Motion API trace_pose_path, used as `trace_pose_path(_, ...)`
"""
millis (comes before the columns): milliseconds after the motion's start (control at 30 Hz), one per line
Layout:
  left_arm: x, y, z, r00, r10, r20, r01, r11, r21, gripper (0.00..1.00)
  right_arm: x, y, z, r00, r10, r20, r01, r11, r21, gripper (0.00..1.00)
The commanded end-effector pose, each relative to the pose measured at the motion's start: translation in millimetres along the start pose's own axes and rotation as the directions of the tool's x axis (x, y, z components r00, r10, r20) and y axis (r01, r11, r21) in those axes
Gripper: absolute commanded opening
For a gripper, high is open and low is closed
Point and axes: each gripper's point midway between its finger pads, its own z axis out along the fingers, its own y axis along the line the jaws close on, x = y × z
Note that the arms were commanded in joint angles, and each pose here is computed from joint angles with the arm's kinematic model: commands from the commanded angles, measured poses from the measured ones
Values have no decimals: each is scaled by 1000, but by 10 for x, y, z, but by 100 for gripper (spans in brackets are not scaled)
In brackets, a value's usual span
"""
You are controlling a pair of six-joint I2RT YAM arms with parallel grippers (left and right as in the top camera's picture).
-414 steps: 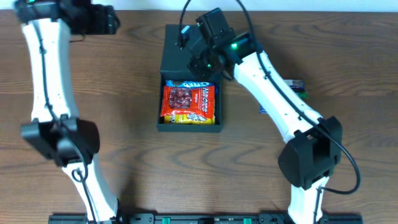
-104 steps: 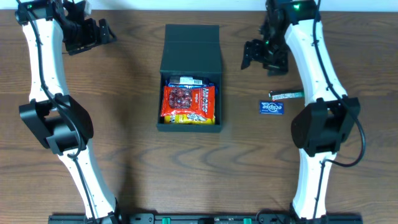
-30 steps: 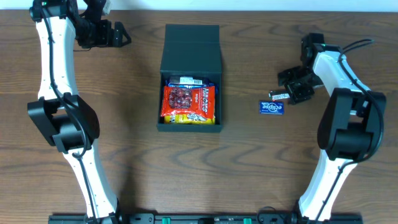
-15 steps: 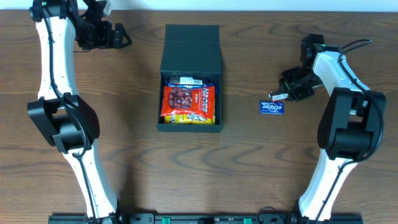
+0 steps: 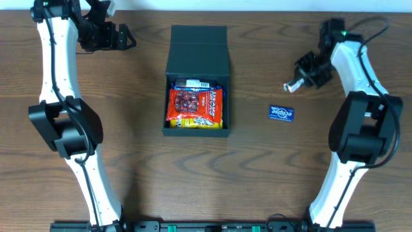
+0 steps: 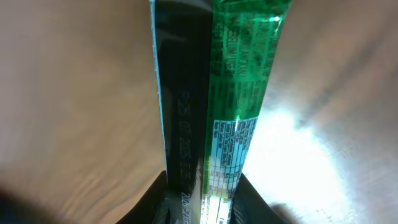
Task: Pack container
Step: 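Carry the green bar left and lower it upright into the box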
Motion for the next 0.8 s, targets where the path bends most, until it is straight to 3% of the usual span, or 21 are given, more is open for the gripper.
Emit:
trace_pose_path(0,-37,-87,-141,999,28,27,-28,1000,4,95,87,442,-228,968,-249,21,250,963,-102,22)
trace_pose_path(200,-37,-86,-141,999,28,27,-28,1000,3,95,753,1211,-561,812,-581,61,578,784,-228,24)
trace_pose_path(300,-36,-83,-141,999,27,26,-27,1000,2,95,1231,1469,-589,747,-663,52,653,716,-246,27)
trace_pose_path(467,3,111,-161,1000,-10,7,11,995,-97,95,1947,1684,-539,558,-828,51,808,528,-262,30)
trace_pose_path(533,3,166,-182,999,-52,15,53,992,-111,95,2174,1715,-524,518,-854,39,830,491,-266,29)
trace_pose_path(600,-5,205,-200,995,-99,28,102,988,-114,95,2363,1742,-515,545,-838,12,809,522,-272,27)
trace_pose_path(700,-3,224,-210,991,-127,33,130,985,-114,96,2486,1758,-501,662,-749,-35,717,647,-260,23)
trace_pose_path(767,-2,223,-210,990,-140,34,143,983,-113,95,2555,1786,-501,685,-728,-43,695,669,-264,21)
